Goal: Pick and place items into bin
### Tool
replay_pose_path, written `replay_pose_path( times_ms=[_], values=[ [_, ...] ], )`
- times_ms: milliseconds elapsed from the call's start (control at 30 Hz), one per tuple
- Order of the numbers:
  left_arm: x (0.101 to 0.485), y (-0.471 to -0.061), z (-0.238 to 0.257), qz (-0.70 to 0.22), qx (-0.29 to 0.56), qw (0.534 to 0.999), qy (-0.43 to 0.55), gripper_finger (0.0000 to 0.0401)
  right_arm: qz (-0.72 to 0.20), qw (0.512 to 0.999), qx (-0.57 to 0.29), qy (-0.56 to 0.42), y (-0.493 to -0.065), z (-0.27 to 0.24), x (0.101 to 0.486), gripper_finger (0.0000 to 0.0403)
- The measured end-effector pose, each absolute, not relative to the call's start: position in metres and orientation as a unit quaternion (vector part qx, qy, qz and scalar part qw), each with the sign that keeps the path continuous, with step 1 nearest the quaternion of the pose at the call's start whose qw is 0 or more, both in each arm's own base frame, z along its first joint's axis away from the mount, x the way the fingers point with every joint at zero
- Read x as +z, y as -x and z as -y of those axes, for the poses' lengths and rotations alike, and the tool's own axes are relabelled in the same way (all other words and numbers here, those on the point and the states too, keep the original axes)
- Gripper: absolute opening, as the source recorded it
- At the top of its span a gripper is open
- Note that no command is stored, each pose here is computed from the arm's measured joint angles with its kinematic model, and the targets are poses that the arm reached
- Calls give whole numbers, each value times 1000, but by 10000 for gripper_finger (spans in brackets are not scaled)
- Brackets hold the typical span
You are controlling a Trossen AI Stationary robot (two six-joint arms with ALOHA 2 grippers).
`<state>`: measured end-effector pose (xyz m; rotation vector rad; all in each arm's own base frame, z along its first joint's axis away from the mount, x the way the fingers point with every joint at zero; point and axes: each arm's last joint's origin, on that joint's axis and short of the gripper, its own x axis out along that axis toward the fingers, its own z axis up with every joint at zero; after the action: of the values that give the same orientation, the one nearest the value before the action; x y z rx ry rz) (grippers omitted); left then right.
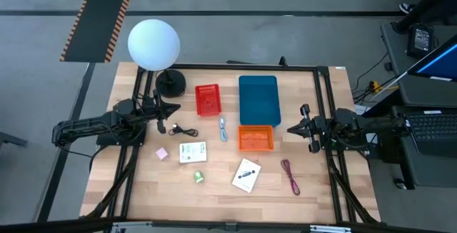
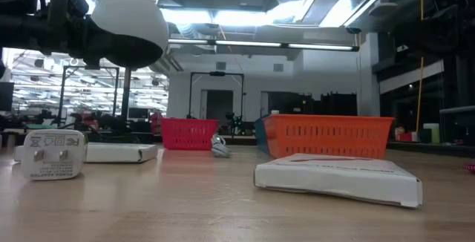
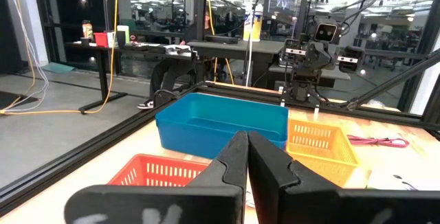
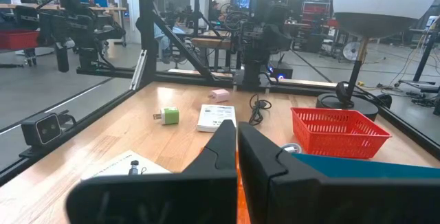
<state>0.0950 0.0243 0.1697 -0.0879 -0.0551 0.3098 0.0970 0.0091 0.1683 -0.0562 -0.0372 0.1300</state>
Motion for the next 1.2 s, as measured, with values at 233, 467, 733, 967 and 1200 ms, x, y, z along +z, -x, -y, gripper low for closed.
replay_pose_path(
  times_ms=[233,467,733,967,1200],
  values=[
    [170,-95,-24,27,154,987,44,6,19,997,65,28,-97,-9,168,0],
    [170,-95,-24,27,154,987,44,6,19,997,65,28,-97,-9,168,0],
    [170,-95,-24,26,154,987,38,6,19,997,65,28,-97,-9,168,0],
    [170,-95,-24,14,156,987,-41,6,19,997,65,28,-97,-9,168,0],
    [170,-95,-25,13,161,986,-45,6,19,997,65,28,-97,-9,169,0]
  ],
)
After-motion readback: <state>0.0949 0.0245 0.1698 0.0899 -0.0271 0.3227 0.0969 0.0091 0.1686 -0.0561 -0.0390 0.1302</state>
